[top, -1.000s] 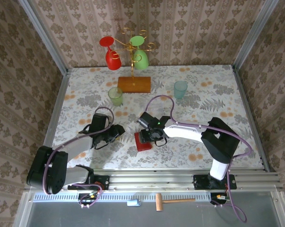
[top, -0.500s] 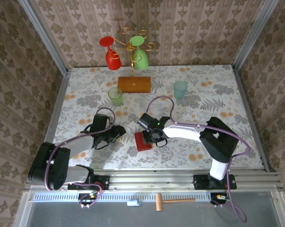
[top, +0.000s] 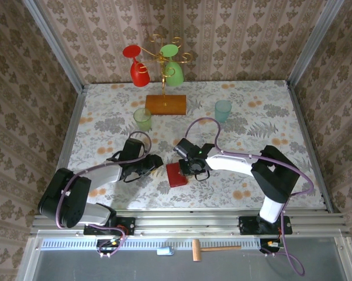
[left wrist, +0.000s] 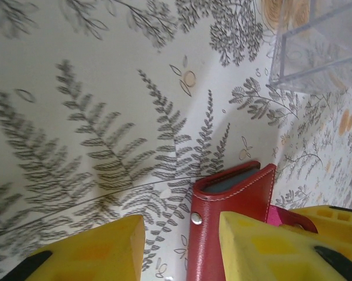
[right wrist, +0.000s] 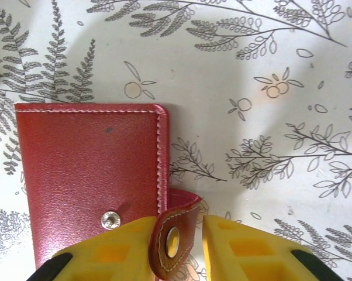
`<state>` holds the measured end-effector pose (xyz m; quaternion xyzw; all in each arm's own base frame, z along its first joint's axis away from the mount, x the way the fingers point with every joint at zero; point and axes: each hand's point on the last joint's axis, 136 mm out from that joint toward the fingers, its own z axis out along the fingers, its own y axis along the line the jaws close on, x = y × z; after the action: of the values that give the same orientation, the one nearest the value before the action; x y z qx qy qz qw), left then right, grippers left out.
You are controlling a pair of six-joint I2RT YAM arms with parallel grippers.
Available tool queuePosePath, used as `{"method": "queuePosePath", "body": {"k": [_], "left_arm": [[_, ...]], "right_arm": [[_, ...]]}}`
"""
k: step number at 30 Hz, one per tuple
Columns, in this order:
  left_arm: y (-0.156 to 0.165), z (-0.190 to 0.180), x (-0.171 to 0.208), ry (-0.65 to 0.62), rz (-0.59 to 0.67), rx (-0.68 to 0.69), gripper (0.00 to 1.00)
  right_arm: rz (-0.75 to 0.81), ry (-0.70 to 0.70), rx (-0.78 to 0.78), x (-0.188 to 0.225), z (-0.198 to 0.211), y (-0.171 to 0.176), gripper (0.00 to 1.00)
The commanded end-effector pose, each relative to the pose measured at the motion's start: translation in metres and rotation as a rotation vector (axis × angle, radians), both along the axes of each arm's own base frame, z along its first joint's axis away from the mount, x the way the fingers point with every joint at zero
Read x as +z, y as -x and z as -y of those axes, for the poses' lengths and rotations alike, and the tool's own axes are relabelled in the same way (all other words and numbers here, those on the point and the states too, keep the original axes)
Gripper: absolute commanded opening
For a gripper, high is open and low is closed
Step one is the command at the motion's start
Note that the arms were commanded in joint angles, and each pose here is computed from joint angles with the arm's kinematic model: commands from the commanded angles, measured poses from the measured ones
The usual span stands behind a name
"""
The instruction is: Take the credit cards out of the card holder
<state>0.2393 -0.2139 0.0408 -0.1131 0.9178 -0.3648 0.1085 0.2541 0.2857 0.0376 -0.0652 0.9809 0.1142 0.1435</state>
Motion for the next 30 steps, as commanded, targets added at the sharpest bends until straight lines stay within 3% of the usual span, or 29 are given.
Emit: {"method": "queuePosePath", "body": {"k": [1,11,23,30], "left_arm": [[-0.008,0.008,0.007,0.009,0.016,0.003,0.39],[-0.010,0.026,0.010,0.008,0.021,-0.037,0.39],[-0.013,0.043,0.009,0.030,0.020,-0.070,0.39],[-0.014,0.044,0.010,0.034,0.024,-0.071,0.39]], "right_arm": [[0.008,-0.025,-0.038,0.004,0.005,-0.003,0.23],[0.013,-0.051,-0.077,0.003,0.022,-0.007,0.00],[0.037,-0.075,-0.161,0.017,0.066,-0.006,0.00],[0.056,-0.128,-0.174,0.039,0.067,0.000,0.00]]}}
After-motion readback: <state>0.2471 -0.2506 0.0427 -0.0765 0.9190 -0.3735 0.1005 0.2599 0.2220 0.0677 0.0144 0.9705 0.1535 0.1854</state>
